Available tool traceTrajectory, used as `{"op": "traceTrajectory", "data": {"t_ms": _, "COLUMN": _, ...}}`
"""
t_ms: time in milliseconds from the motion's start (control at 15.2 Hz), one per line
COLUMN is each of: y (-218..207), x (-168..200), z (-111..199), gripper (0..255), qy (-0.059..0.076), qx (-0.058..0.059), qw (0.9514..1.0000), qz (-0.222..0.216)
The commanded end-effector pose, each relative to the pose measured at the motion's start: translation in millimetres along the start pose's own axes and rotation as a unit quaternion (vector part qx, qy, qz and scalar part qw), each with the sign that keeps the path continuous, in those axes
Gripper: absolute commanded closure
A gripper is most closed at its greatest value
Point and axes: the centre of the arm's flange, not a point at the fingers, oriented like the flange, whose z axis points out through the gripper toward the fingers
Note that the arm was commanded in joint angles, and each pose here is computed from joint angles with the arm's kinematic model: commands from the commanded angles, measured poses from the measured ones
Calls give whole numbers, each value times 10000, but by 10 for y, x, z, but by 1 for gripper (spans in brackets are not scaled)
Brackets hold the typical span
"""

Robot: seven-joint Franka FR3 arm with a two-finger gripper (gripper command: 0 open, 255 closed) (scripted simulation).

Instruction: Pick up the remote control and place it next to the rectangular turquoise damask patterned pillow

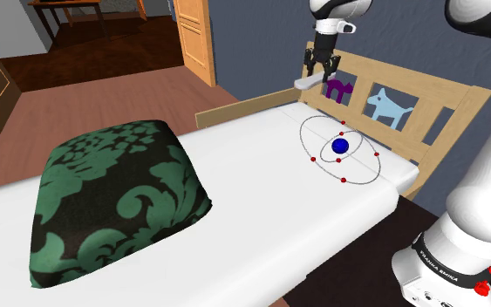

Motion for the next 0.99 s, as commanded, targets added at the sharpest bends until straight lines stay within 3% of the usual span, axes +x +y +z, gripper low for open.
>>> {"op": "traceTrajectory", "data": {"t_ms": 0, "y": 69, "x": -186, "z": -12, "gripper": 255, "qy": 0, "qx": 1, "qw": 10000, "qz": -1}}
{"op": "traceTrajectory", "data": {"t_ms": 924, "y": 694, "x": -1925, "z": -14, "gripper": 255, "qy": 0, "qx": 1, "qw": 10000, "qz": -1}}
